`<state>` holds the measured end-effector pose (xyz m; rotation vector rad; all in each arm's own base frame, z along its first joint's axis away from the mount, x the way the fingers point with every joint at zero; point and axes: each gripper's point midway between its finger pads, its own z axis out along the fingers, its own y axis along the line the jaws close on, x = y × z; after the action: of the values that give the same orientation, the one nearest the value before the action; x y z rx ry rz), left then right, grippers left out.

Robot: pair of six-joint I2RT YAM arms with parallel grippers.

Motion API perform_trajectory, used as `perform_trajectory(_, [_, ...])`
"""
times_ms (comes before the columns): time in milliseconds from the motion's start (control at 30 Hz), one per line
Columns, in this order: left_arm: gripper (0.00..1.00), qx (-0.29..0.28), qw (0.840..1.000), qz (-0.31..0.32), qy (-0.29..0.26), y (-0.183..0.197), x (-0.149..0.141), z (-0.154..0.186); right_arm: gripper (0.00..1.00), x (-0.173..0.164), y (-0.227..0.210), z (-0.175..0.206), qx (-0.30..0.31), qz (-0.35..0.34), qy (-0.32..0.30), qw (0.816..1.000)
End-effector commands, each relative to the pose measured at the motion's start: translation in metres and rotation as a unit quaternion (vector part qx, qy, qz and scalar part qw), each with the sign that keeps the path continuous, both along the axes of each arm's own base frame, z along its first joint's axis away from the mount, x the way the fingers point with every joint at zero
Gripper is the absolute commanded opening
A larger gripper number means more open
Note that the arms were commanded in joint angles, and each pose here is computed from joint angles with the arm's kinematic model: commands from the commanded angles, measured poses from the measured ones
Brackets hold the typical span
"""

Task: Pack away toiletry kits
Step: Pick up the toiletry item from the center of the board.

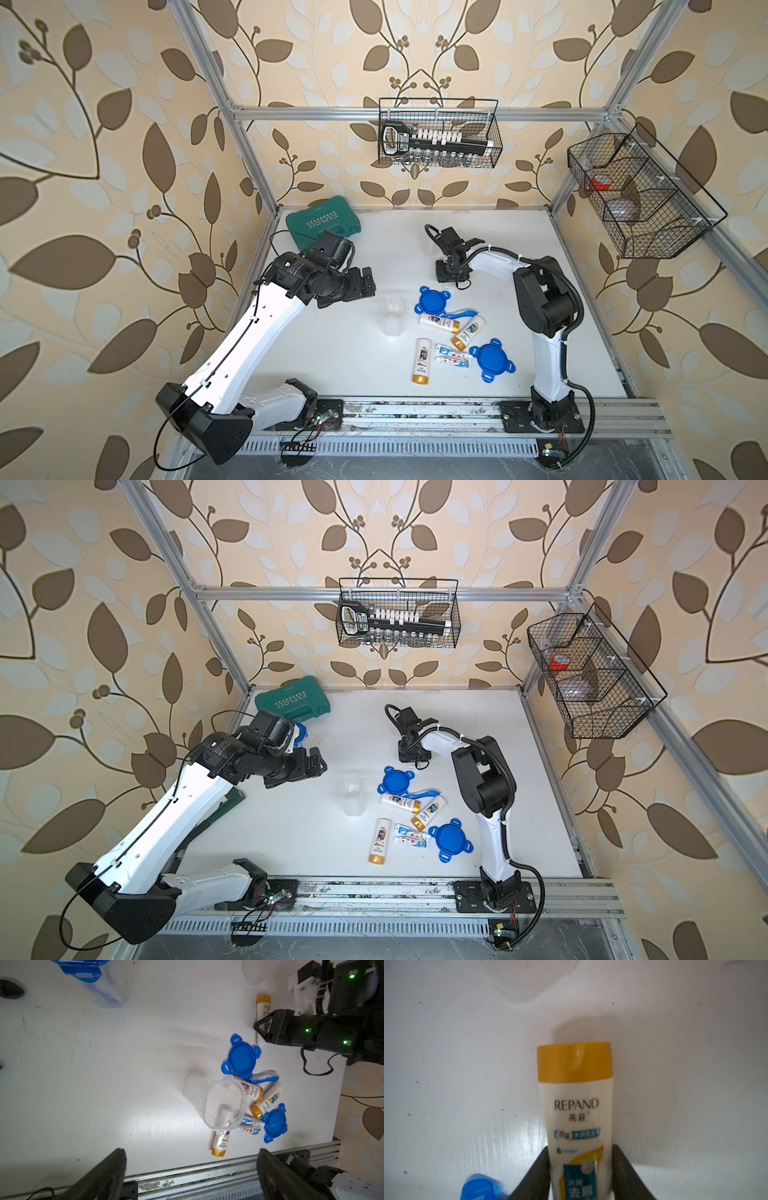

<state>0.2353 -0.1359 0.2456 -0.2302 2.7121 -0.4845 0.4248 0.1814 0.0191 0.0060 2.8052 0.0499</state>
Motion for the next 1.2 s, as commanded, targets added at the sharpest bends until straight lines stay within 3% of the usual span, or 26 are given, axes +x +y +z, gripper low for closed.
perform_trajectory(0, [0.99,0.007,1.0,0.004,-0.016,0.005,0.005,0.009,0.39,-0.038,-0.01,-0.035,-0.012,0.002,0.059,0.998])
perform_trajectory(267, [0.99,0.007,1.0,0.015,-0.012,0.012,0.007,0.011,0.32,-0.026,0.0,0.03,0.053,0.044,-0.095,0.993])
perform_trajectory(400, [0.99,-0.043,0.999,0.02,-0.005,0.013,0.009,0.018,0.29,-0.03,0.007,0.082,0.075,0.096,-0.19,0.974])
perform_trajectory(533, [0.99,-0.119,0.993,-0.017,0.001,-0.016,0.014,0.033,0.27,-0.056,0.027,0.131,0.105,0.17,-0.245,0.949])
perform_trajectory(733, [0.99,-0.252,0.965,-0.073,-0.02,-0.068,0.029,0.066,0.26,-0.121,0.067,0.182,0.181,0.234,-0.269,0.917])
perform_trajectory(967, [0.99,-0.264,0.958,-0.111,-0.011,-0.108,0.032,0.058,0.27,-0.18,0.126,0.222,0.234,0.296,-0.28,0.883])
perform_trajectory(1067, [0.99,-0.267,0.957,-0.118,-0.007,-0.117,0.034,0.053,0.28,-0.188,0.137,0.227,0.247,0.301,-0.277,0.878])
perform_trajectory(1167, [0.91,-0.261,0.958,-0.121,0.004,-0.121,0.031,0.045,0.28,-0.191,0.143,0.225,0.251,0.304,-0.271,0.878])
